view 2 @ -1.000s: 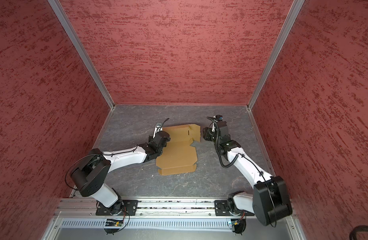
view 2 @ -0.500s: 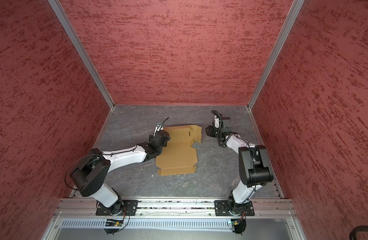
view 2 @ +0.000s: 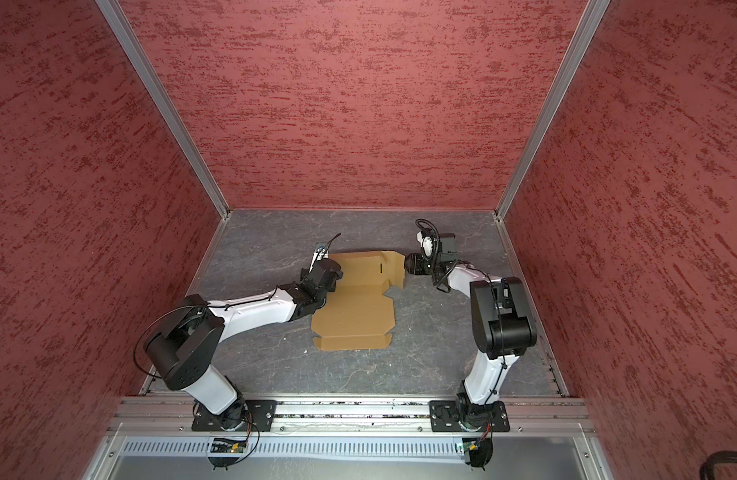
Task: Fold the paper box
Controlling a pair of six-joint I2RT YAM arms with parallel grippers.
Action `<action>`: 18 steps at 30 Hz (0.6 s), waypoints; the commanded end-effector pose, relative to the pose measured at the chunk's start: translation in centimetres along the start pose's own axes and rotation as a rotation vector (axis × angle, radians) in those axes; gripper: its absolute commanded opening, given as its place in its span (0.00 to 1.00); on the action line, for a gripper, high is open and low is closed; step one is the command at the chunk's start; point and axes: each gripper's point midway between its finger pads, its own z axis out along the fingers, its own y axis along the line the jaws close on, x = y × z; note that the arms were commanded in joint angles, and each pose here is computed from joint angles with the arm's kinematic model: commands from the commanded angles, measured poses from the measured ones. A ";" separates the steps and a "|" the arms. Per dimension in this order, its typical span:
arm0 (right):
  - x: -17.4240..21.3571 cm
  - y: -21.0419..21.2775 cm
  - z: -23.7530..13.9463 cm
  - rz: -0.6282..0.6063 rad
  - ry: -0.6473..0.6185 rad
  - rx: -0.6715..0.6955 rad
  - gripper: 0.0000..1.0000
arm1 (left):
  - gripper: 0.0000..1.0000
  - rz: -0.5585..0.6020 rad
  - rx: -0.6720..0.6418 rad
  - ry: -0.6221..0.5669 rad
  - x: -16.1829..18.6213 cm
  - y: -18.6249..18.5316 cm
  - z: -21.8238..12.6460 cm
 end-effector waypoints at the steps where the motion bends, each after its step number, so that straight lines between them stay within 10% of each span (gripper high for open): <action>1: -0.6 1.1 0.4 -0.042 -0.002 -0.048 0.58 | 0.00 0.067 -0.022 0.072 2.2 0.2 0.7; 18: 1.8 4.8 0.3 -0.108 0.047 -0.090 0.58 | 0.00 0.068 -0.038 0.069 2.3 -0.2 0.5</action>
